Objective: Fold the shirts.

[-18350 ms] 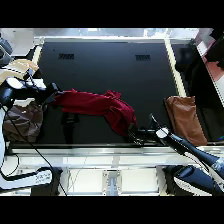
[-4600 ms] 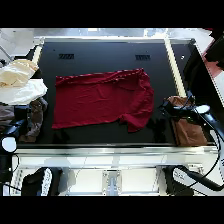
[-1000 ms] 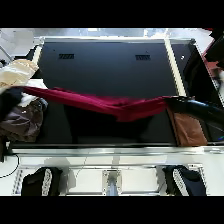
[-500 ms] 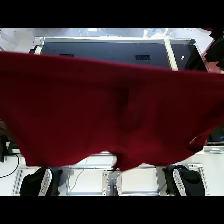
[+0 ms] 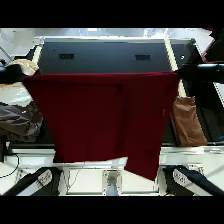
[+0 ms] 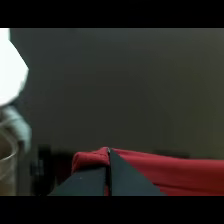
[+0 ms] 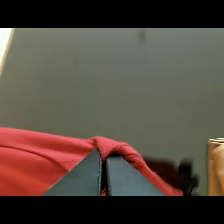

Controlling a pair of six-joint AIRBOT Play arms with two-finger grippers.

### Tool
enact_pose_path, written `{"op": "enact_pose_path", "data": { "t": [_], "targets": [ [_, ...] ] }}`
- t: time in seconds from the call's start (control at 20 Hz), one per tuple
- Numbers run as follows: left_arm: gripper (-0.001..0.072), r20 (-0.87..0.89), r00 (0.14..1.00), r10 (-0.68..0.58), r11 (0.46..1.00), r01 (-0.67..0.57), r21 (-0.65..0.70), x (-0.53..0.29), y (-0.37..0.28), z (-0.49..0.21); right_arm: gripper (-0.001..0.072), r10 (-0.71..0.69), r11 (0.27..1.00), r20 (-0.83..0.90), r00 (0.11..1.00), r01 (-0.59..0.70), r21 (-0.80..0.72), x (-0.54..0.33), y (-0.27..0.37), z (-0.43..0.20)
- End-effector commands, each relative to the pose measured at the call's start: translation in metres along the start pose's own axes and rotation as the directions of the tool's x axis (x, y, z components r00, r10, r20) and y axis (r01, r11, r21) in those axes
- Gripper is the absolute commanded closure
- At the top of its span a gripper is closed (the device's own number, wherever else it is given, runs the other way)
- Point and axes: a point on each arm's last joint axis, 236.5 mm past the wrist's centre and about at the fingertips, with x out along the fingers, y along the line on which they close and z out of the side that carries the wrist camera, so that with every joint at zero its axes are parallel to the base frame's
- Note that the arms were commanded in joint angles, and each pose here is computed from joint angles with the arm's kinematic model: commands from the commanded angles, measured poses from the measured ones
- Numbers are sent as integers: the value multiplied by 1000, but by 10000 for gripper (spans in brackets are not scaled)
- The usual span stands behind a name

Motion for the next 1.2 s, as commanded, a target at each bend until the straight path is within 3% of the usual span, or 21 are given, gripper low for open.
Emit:
{"op": "enact_pose_path", "data": {
  "t": [0.0,0.25,0.5,0.8,1.15],
  "targets": [
    [697,-59,998,22,1000,-22,2,120,1,-10,704,7,998,-59,998,-4,55,114,-28,-12],
    [697,-3,999,49,986,-49,-158,214,15,-9,704,-44,995,-26,999,46,94,206,-62,-12],
    [696,52,998,46,988,-38,-152,196,10,9,703,-44,996,22,999,42,80,199,-69,25],
    [696,-185,983,8,996,-24,-85,140,-15,-40,703,-133,991,-214,968,127,-39,145,-84,4],
    [697,-386,922,15,999,-31,-37,155,-27,-149,703,-202,979,-464,862,185,-83,111,-96,-77]
  ]
}}
